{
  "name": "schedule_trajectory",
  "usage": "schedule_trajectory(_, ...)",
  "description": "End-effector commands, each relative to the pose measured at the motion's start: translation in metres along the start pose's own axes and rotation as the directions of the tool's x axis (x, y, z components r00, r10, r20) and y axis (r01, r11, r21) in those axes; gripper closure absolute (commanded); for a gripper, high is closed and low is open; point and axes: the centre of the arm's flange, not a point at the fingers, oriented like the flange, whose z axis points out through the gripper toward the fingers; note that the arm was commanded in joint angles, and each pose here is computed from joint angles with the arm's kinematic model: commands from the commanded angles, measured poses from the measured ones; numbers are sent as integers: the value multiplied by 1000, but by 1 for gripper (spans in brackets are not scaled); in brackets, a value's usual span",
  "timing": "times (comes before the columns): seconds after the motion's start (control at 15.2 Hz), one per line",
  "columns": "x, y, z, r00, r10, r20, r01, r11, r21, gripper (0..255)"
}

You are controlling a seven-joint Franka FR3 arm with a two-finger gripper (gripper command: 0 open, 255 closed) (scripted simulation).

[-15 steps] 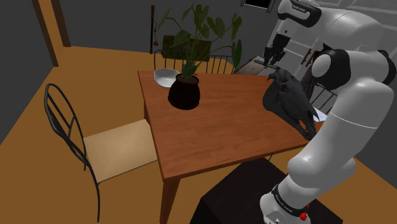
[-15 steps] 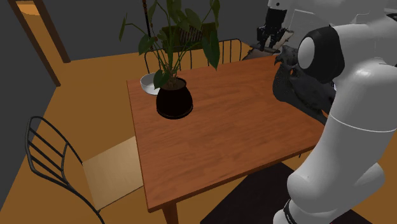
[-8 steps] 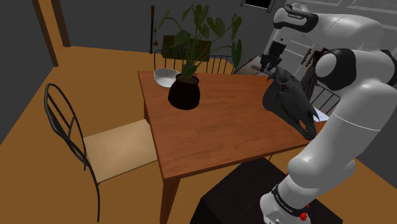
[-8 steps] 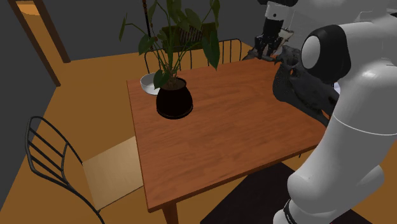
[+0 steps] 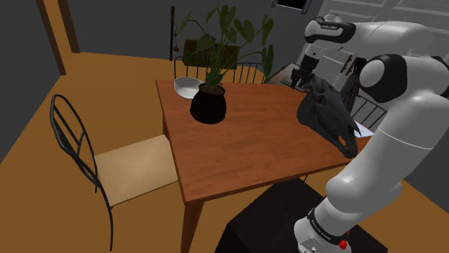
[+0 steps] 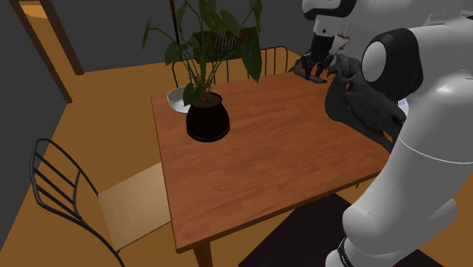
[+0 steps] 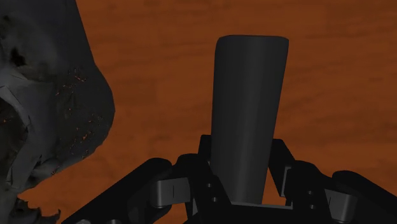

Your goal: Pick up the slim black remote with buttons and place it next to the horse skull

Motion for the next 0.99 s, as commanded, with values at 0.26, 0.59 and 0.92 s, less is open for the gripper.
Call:
schedule_trajectory(0.26,0,3,32,1000,0,-1,0,1000,0,255)
schedule_trajectory(0.59,0,5,58,1000,0,-1,0,1000,0,255)
schedule_trajectory(0.92,1,8,84,1000,0,-1,0,1000,0,255)
